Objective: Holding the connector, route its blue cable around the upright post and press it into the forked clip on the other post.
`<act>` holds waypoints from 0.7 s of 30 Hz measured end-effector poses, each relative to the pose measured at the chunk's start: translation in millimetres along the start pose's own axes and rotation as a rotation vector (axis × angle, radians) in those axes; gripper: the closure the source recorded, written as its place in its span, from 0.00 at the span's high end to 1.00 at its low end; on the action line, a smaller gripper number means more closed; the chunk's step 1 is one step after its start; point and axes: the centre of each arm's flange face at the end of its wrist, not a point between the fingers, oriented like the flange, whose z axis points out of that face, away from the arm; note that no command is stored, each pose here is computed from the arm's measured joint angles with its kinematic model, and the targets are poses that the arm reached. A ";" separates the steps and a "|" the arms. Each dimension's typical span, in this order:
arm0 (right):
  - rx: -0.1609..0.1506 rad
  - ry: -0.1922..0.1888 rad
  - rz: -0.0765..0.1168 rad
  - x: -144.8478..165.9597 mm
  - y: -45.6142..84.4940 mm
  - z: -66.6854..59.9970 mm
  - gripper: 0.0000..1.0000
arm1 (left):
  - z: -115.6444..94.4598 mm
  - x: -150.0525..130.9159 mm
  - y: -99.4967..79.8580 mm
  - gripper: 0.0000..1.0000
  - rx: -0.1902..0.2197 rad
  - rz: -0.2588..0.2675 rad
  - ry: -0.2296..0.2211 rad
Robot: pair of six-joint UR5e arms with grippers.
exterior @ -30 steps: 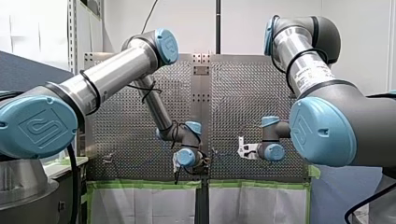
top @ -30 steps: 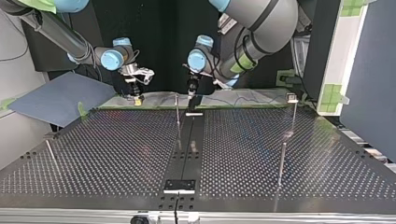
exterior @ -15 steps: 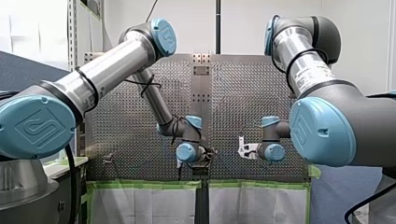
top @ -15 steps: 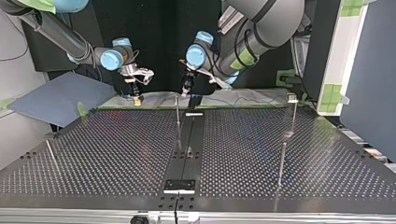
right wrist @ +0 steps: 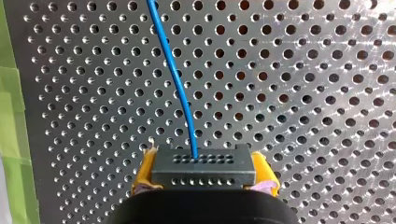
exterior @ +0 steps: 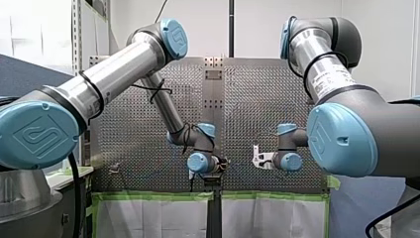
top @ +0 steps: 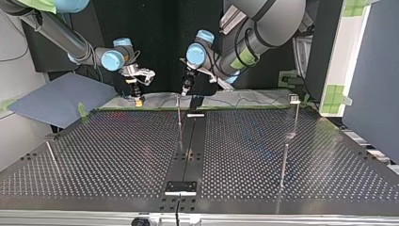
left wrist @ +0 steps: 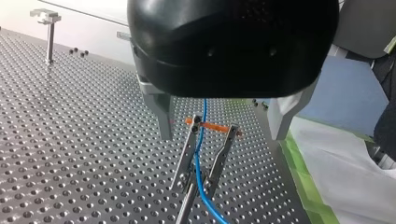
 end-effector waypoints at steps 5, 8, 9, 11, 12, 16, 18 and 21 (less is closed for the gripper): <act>0.000 0.000 0.000 0.0 0.0 0.0 0.00 | -0.3 0.3 -0.7 1.00 0.001 0.000 0.001; 0.000 0.000 0.000 0.0 0.0 0.0 0.00 | -0.5 0.3 -1.1 1.00 0.000 0.000 0.001; 0.001 0.000 0.000 0.0 0.0 0.0 0.00 | -0.5 0.2 -1.1 1.00 0.000 0.000 0.001; 0.000 0.000 0.000 -0.1 0.1 0.0 0.00 | -0.6 0.2 -1.1 1.00 0.000 0.000 0.001; 0.000 0.000 0.000 -0.1 0.1 0.0 0.00 | -0.7 0.3 -1.2 1.00 -0.001 0.000 0.002; 0.000 -0.001 0.000 -0.4 0.0 0.0 0.00 | -4.8 0.9 -2.5 1.00 -0.010 0.017 0.009; 0.000 -0.002 0.000 -0.4 0.2 -0.1 0.00 | -9.1 -1.5 -2.8 1.00 -0.019 0.028 0.004; 0.000 -0.004 0.001 -0.6 0.2 -0.3 0.00 | -15.9 -9.0 -2.8 1.00 -0.029 0.033 -0.016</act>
